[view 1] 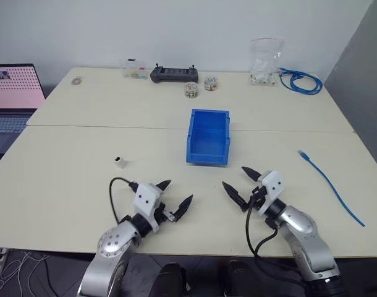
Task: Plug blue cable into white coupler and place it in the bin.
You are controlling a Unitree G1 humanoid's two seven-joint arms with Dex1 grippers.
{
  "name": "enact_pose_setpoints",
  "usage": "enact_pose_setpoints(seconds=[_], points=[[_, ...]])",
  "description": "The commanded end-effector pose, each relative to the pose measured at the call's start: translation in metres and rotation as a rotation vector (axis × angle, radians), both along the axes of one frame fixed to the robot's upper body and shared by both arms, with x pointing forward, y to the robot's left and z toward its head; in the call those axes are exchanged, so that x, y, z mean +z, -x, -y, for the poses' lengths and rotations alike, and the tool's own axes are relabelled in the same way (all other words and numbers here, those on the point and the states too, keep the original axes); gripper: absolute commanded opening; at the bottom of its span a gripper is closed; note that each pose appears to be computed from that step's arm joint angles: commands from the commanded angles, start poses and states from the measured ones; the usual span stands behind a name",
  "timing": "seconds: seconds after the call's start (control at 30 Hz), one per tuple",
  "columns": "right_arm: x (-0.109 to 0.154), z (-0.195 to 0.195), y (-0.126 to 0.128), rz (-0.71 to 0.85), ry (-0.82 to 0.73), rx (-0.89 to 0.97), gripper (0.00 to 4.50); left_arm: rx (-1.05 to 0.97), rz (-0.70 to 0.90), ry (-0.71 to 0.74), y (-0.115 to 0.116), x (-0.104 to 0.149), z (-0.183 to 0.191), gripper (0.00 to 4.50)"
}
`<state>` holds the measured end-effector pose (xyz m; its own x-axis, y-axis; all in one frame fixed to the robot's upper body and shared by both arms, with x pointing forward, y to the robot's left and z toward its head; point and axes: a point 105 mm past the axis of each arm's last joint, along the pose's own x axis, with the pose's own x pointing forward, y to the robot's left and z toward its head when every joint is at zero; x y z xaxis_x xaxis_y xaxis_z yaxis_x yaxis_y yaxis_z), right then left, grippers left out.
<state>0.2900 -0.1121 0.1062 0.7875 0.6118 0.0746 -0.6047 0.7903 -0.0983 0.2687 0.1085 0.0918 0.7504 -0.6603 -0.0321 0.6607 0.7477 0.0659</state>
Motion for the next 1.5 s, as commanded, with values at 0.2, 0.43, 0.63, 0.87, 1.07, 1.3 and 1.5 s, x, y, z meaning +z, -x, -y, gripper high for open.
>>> enact_pose_setpoints(seconds=[0.2,0.43,0.63,0.87,1.07,1.3,1.5], points=[[0.043,0.073,-0.001,0.034,0.068,-0.217,4.46,-0.398,0.032,-0.062,-0.007,0.039,0.058,4.50],[0.049,0.148,-0.017,-0.092,0.136,-0.360,4.46,-0.512,0.034,-0.120,-0.022,0.065,0.091,4.50],[0.023,0.199,-0.034,-0.270,0.291,-0.440,4.46,-0.574,0.049,-0.182,-0.018,0.074,0.108,4.50],[-0.005,0.232,-0.046,-0.470,0.326,-0.440,4.46,-0.603,0.070,-0.201,-0.016,0.079,0.116,4.50],[-0.020,0.240,-0.044,-0.583,0.327,-0.419,4.01,-0.604,0.075,-0.210,-0.016,0.080,0.117,4.50],[-0.026,0.238,-0.041,-0.632,0.314,-0.380,2.26,-0.614,0.063,-0.218,-0.014,0.077,0.116,4.50],[-0.026,0.234,-0.035,-0.653,0.274,-0.334,0.80,-0.644,0.045,-0.243,-0.011,0.071,0.114,4.50]])
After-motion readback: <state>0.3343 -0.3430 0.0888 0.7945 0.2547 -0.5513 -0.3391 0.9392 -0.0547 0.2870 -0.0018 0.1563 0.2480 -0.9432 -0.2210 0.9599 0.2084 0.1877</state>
